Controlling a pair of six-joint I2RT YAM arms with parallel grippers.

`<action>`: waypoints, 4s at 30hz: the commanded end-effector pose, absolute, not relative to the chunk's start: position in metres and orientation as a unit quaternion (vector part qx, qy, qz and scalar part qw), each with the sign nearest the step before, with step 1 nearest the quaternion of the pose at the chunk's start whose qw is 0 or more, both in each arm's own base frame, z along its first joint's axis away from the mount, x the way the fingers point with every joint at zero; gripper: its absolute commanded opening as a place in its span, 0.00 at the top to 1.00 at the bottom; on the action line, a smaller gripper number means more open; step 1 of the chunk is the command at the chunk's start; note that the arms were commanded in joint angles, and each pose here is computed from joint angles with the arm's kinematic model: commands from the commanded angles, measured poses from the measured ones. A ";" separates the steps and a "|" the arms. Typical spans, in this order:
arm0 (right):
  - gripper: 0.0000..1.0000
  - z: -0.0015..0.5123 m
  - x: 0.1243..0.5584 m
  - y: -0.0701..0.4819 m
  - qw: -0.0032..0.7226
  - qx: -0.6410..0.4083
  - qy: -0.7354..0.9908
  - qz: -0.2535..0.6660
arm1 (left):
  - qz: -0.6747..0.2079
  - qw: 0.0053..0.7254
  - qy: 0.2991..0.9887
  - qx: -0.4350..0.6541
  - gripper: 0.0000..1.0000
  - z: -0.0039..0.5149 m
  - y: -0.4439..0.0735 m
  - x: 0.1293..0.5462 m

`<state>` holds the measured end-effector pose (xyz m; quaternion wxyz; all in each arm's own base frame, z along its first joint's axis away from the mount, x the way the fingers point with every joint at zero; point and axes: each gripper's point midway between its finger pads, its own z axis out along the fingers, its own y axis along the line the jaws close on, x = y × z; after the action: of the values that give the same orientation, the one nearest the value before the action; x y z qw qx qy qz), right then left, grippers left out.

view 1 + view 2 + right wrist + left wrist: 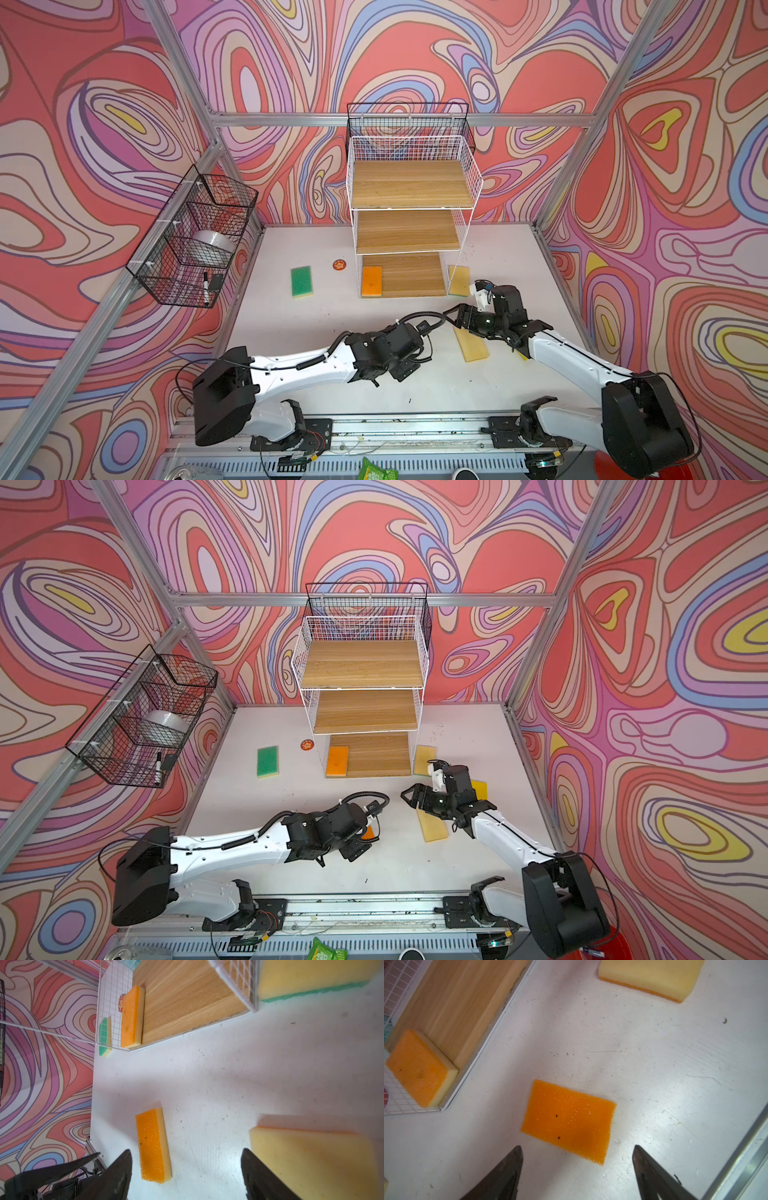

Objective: Place and organize the cleaning sponges onto the shelf
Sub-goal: 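Set orange sponge down mid-table, open left gripper while right gripper approaches, then lower right gripper onto the orange sponge and grasp it while left arm draws back, then lift orange sponge with right gripper and carry it to bottom shelf tier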

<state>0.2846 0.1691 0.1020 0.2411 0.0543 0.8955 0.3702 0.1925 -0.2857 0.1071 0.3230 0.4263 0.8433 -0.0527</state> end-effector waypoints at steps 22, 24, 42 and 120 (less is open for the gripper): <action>0.24 0.056 0.268 0.247 0.154 -0.025 0.928 0.338 | -0.082 0.402 0.910 0.063 0.00 0.099 -0.183 0.242; 0.24 0.053 0.267 0.250 0.149 -0.025 0.929 0.339 | -0.086 0.396 0.912 0.055 0.00 0.093 -0.182 0.244; 0.38 0.036 0.250 0.276 0.114 -0.048 0.932 0.340 | -0.076 0.368 0.927 -0.001 0.00 0.064 -0.152 0.246; 1.00 0.094 0.292 0.294 0.189 0.019 0.904 0.383 | -0.091 0.355 0.925 -0.094 0.02 0.065 -0.097 0.229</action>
<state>0.2763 0.2933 0.0913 0.1812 0.0018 0.9093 0.3747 0.2318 -0.0970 0.0697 0.3602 -0.0976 0.9235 -0.0885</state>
